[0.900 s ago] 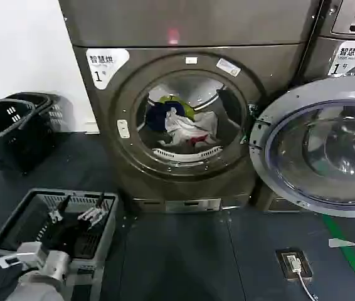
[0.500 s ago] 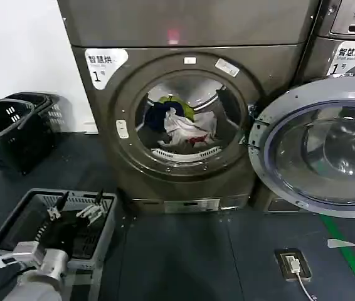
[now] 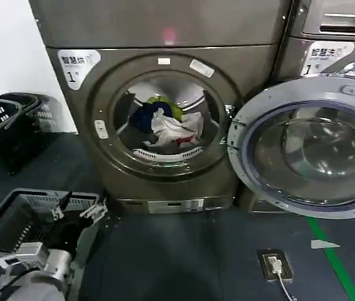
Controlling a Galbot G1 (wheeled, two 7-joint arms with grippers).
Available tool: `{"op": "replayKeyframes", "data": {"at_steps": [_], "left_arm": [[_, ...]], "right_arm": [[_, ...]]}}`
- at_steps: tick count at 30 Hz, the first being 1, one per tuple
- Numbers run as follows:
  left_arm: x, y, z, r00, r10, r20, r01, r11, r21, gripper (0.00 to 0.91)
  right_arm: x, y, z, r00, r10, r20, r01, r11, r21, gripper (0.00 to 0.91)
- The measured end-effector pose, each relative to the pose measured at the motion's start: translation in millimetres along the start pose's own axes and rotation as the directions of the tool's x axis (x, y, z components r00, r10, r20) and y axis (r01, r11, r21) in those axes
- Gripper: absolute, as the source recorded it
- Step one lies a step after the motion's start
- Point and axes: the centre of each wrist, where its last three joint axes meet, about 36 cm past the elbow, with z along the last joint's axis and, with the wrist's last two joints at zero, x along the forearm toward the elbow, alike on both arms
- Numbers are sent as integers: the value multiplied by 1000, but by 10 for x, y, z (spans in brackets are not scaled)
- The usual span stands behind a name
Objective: Grasp the clothes from the dryer.
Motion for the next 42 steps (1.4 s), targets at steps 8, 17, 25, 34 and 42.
{"op": "replayKeyframes", "data": {"at_steps": [8, 17, 25, 34, 42], "left_arm": [[1, 0, 2, 1000, -1, -1, 1, 1000, -1, 907], [-4, 0, 3, 1000, -2, 0, 2, 1000, 1, 907], [5, -2, -7, 1000, -1, 4, 1, 1000, 2, 907], [-22, -20, -12, 1000, 15, 24, -15, 1000, 5, 907], [-57, -25, -13, 999, 30, 31, -30, 1000, 3, 907]], "right_arm": [[-13, 11, -10, 1000, -5, 3, 5, 1000, 1, 907], [-4, 0, 1, 1000, -1, 1, 1, 1000, -1, 907], [9, 1, 18, 1000, -3, 4, 3, 1000, -4, 907], [26, -3, 16, 999, -28, 40, 28, 1000, -4, 907], [55, -2, -13, 995, -54, 79, 54, 999, -1, 907]]}}
